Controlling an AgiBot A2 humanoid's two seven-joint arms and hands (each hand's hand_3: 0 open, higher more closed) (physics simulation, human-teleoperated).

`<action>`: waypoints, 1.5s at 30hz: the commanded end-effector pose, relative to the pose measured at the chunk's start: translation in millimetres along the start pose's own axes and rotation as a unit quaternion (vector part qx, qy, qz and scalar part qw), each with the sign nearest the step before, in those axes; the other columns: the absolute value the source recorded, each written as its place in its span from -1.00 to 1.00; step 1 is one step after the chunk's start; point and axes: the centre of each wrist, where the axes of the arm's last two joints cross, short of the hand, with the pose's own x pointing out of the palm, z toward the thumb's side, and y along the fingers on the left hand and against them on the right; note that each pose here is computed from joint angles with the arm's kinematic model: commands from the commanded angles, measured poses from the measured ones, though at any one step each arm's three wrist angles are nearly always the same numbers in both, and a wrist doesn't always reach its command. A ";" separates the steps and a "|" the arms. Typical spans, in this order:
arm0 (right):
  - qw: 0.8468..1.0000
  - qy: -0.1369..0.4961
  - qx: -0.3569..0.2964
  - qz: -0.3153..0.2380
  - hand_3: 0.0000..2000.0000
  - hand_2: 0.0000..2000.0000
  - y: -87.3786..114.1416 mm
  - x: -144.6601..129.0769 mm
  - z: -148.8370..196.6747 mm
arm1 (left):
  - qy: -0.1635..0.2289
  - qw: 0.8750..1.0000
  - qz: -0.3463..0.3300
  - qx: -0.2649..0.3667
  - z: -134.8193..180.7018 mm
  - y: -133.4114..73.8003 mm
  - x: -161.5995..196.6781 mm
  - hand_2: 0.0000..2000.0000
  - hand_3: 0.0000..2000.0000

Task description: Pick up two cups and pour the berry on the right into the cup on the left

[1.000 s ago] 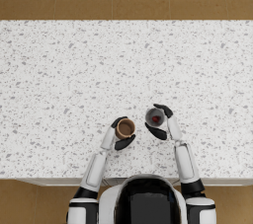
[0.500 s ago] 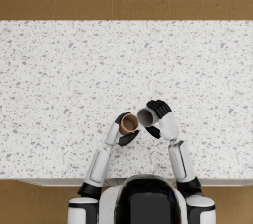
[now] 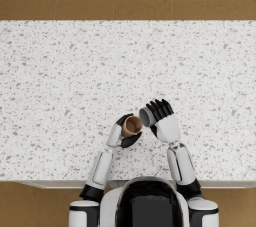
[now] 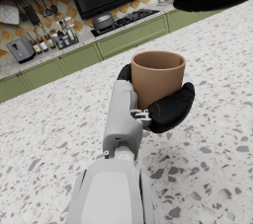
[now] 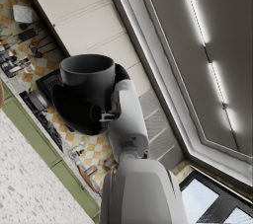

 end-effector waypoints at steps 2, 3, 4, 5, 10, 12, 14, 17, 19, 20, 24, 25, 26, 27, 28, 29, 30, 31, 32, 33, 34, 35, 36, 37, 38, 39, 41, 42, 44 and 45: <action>0.999 0.030 -0.003 -0.013 0.28 1.00 -1.4 -6.0 3.6 | 0.000 1.000 0.010 0.008 4.2 2.8 -4.3 1.00 0.28; 0.999 0.045 -0.003 -0.012 0.28 1.00 -1.0 -6.0 4.6 | 0.000 1.000 0.011 0.009 5.0 3.9 -4.9 1.00 0.28; 0.998 0.059 -0.016 -0.012 0.28 1.00 1.9 -6.1 11.7 | -0.001 1.000 0.012 0.009 4.7 7.1 -4.9 1.00 0.28; 0.997 0.074 -0.017 -0.009 0.28 1.00 2.9 -5.2 12.5 | -0.001 1.000 0.006 0.000 0.0 1.6 -2.2 1.00 0.28; 0.992 0.128 -0.012 -0.013 0.28 1.00 2.9 -7.4 13.8 | -0.003 1.000 0.010 0.002 1.4 5.8 -3.1 1.00 0.28; 0.989 0.147 -0.007 -0.016 0.28 1.00 2.7 -8.7 12.8 | -0.004 1.000 0.011 0.003 2.2 7.1 -3.0 1.00 0.28; 0.985 0.173 -0.002 -0.015 0.28 1.00 3.3 -8.0 12.1 | -0.004 1.000 0.011 0.004 2.3 8.0 -3.0 1.00 0.28; 0.978 0.210 -0.001 -0.018 0.28 1.00 3.6 -9.0 14.3 | -0.007 1.000 0.016 0.011 6.3 14.9 -4.8 1.00 0.28; 0.974 0.228 0.001 -0.021 0.28 1.00 3.8 -10.4 14.7 | -0.008 1.000 0.019 0.012 6.9 17.0 -5.7 1.00 0.28; 0.970 0.241 0.001 -0.024 0.28 1.00 3.6 -11.3 16.0 | -0.007 1.000 0.014 0.002 1.6 11.9 -3.5 1.00 0.28; 0.958 0.287 0.006 -0.022 0.28 1.00 4.3 -10.5 17.3 | -0.009 1.000 0.016 0.003 2.4 14.7 -4.0 1.00 0.28; 0.954 0.298 0.008 -0.022 0.28 1.00 4.3 -10.6 17.1 | -0.009 1.000 0.016 0.003 2.5 15.3 -3.9 1.00 0.28; 0.952 0.305 0.012 -0.024 0.28 1.00 2.9 -11.2 16.7 | -0.010 1.000 0.017 0.003 2.6 15.7 -3.9 1.00 0.28; 0.950 0.310 0.013 -0.024 0.28 1.00 3.0 -11.2 16.6 | -0.010 1.000 0.017 0.003 2.7 15.9 -3.9 1.00 0.28; 0.949 0.313 0.014 -0.024 0.28 1.00 3.0 -11.3 16.6 | -0.010 1.000 0.017 0.003 2.7 16.1 -3.9 1.00 0.28; 0.949 0.314 0.013 -0.028 0.28 1.00 2.8 -12.1 18.1 | -0.011 1.000 0.019 0.011 6.9 20.5 -4.8 1.00 0.28; 0.948 0.317 0.012 -0.026 0.28 1.00 4.1 -11.6 18.4 | -0.011 1.000 0.017 0.009 6.0 21.6 -3.9 1.00 0.28; 0.943 0.331 0.014 -0.027 0.28 1.00 4.2 -11.8 18.2 | -0.011 1.000 0.017 0.011 7.2 22.0 -3.3 1.00 0.28; 0.938 0.345 0.015 -0.026 0.28 1.00 4.4 -10.7 18.6 | -0.012 1.000 0.015 0.009 6.4 23.2 -2.3 1.00 0.28; 0.933 0.358 0.019 -0.027 0.28 1.00 3.1 -11.4 18.1 | -0.012 1.000 0.014 0.010 6.6 23.5 -1.4 1.00 0.28; 0.929 0.368 0.021 -0.030 0.28 1.00 3.3 -12.8 18.6 | -0.013 1.000 0.016 0.009 6.4 23.2 -2.3 1.00 0.28; 0.926 0.375 0.023 -0.030 0.28 1.00 3.3 -12.9 18.5 | -0.013 1.000 0.014 0.009 6.7 23.5 -1.4 1.00 0.28; 0.924 0.380 0.026 -0.032 0.28 1.00 3.1 -14.2 17.8 | -0.013 1.000 0.014 0.012 7.8 22.7 -1.4 1.00 0.28; 0.923 0.384 0.028 -0.032 0.28 1.00 3.1 -14.3 17.8 | -0.013 1.000 0.015 0.009 6.6 22.2 -2.0 1.00 0.28; 0.921 0.388 0.027 -0.028 0.28 1.00 5.4 -13.3 16.9 | -0.013 1.000 0.016 0.009 6.5 21.0 -2.6 1.00 0.28; 0.920 0.390 0.025 -0.019 0.28 1.00 6.4 -8.5 16.0 | -0.014 1.000 0.011 0.000 1.6 19.3 -0.3 1.00 0.28; 0.919 0.392 0.026 -0.017 0.28 1.00 7.2 -8.5 15.7 | -0.014 1.000 0.011 0.000 1.4 18.7 -0.5 1.00 0.28; 0.919 0.393 0.026 -0.017 0.28 1.00 7.5 -8.5 15.6 | -0.014 1.000 0.011 0.000 1.4 18.5 -0.5 1.00 0.28; 0.919 0.394 0.027 -0.016 0.28 1.00 7.8 -8.5 15.5 | -0.014 1.000 0.011 0.000 1.4 18.3 -0.6 1.00 0.28; 0.919 0.394 0.027 -0.016 0.28 1.00 7.8 -8.5 15.5 | -0.014 1.000 0.011 0.000 1.3 18.3 -0.6 1.00 0.28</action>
